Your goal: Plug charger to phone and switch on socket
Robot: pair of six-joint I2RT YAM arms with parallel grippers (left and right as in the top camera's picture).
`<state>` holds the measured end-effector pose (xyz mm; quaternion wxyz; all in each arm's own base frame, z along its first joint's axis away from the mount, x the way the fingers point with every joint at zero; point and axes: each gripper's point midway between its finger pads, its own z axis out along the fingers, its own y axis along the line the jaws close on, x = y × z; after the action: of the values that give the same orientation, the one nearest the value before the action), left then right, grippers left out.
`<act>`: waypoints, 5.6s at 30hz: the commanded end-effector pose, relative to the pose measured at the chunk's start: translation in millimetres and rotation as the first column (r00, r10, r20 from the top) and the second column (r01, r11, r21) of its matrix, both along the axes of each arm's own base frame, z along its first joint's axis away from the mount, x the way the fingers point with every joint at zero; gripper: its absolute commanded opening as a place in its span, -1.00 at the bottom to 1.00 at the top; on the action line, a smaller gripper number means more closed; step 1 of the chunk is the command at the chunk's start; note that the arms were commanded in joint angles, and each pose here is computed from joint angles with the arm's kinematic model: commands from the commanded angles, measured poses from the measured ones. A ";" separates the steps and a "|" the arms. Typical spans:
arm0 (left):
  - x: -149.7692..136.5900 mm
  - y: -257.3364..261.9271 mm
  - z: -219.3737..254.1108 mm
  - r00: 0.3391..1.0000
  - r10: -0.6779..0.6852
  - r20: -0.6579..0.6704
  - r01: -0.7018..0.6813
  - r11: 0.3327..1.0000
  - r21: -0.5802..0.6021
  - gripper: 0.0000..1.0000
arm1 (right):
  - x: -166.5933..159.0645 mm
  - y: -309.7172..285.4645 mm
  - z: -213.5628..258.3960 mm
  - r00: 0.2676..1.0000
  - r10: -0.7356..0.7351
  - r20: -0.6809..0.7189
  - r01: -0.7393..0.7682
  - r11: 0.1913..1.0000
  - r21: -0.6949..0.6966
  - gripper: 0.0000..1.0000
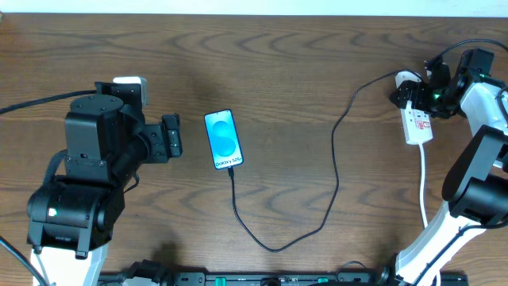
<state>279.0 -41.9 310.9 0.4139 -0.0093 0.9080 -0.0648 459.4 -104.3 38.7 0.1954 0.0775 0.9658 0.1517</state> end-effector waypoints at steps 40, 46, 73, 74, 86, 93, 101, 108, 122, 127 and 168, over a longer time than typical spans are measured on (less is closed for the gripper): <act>1.2 0.8 3.3 1.000 -0.002 0.009 0.002 1.000 0.012 0.77 | -61.6 -38.0 197.6 0.954 -0.257 0.154 0.283 0.942 -0.182 0.98; 1.2 0.9 3.3 1.000 -0.001 0.009 0.001 1.000 0.012 0.77 | -61.6 -37.8 197.5 0.954 -0.256 0.154 0.282 0.942 -0.182 0.98; -11.8 6.8 -12.1 1.000 0.015 -0.008 -0.015 0.999 0.029 0.77 | -62.0 -38.8 197.5 0.954 -0.259 0.154 0.285 0.941 -0.182 0.99; -13.9 8.0 -15.3 1.000 0.019 -0.005 -0.019 0.999 0.032 0.77 | -62.0 -39.0 197.5 0.954 -0.259 0.154 0.285 0.941 -0.182 0.98; -16.9 9.7 -39.5 0.960 0.026 0.277 -0.024 1.000 -0.008 0.77 | -62.0 -39.0 197.5 0.954 -0.259 0.154 0.285 0.941 -0.182 0.98; -20.6 10.2 -52.5 0.891 0.036 0.453 -0.019 0.999 -0.042 0.77 | -62.0 -39.0 197.5 0.954 -0.259 0.154 0.285 0.941 -0.182 0.99; -33.8 16.3 -59.5 0.793 0.064 0.606 -0.025 0.997 -0.074 0.77 | -62.0 -39.0 197.5 0.954 -0.259 0.154 0.285 0.941 -0.182 0.99; -39.0 27.7 -73.0 0.734 0.104 0.671 -0.061 0.994 -0.087 0.77 | -62.0 -39.0 197.5 0.954 -0.259 0.154 0.285 0.941 -0.182 0.99; -32.2 39.1 -112.6 0.688 0.140 0.712 -0.101 0.990 -0.097 0.77 | -62.0 -38.9 197.5 0.954 -0.259 0.154 0.285 0.941 -0.182 0.99; -31.1 44.8 -132.6 0.741 0.155 0.653 -0.130 0.988 -0.088 0.78 | -62.0 -39.0 197.5 0.954 -0.259 0.154 0.285 0.941 -0.182 0.99; -36.9 18.2 -168.5 0.832 -0.068 0.551 0.058 0.998 0.035 0.77 | -62.0 -39.0 197.5 0.954 -0.259 0.154 0.285 0.941 -0.182 0.98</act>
<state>244.9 -8.8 154.9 0.6720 0.0087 0.7394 -0.0415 396.2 -144.4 234.8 0.2812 0.1757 0.9430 0.0274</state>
